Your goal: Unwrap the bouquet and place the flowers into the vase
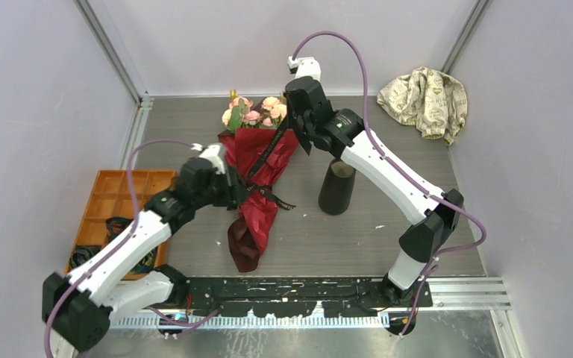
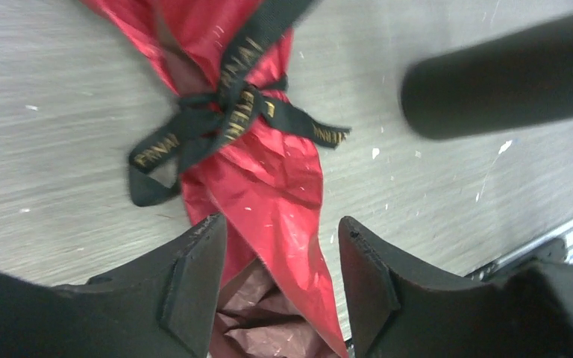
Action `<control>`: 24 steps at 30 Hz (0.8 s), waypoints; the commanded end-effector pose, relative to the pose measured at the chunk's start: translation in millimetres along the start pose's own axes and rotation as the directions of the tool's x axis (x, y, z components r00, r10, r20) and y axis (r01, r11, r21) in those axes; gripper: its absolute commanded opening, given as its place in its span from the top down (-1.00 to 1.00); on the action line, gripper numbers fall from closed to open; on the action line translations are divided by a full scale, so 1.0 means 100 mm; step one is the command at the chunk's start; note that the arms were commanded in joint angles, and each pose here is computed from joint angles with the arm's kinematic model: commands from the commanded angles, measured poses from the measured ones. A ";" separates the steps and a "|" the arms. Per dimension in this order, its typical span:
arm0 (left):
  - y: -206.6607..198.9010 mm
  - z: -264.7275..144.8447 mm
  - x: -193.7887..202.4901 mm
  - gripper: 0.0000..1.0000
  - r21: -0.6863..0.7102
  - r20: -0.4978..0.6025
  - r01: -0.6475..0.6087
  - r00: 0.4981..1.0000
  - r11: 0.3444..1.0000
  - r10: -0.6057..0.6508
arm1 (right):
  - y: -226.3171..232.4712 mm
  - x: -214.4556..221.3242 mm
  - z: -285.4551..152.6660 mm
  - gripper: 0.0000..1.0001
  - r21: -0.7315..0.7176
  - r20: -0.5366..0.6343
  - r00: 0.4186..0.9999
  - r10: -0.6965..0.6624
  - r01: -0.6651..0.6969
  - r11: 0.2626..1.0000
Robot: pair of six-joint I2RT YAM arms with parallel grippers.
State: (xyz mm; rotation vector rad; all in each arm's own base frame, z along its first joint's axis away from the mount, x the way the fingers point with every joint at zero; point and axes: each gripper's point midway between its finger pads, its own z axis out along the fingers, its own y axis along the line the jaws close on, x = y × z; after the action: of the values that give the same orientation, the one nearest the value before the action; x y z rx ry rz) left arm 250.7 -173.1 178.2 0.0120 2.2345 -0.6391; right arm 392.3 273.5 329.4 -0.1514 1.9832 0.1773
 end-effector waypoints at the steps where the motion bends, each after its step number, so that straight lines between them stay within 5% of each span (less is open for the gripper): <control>1: -0.45 0.28 0.08 -0.20 0.082 -0.005 -0.071 0.997 0.994 0.071 | 0.25 -0.25 -0.11 0.94 -0.111 0.047 0.997 0.055 -0.050 0.993; 6: -0.63 0.61 0.30 -0.28 -0.002 -0.065 -0.137 0.989 0.991 0.136 | 0.22 -0.22 -0.10 0.94 -0.108 0.045 0.998 0.046 -0.041 0.993; 24: -0.27 1.54 0.64 -0.28 -0.256 -0.194 -0.215 0.967 0.943 0.168 | -0.04 -0.20 -0.26 0.92 -0.106 0.075 0.997 0.031 -0.023 0.994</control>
State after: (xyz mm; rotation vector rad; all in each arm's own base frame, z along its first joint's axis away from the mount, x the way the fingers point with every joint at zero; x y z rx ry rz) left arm 285.1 -268.7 44.9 0.2000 2.5123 -0.2331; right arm 384.2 274.3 316.7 -0.2131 2.0096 0.2385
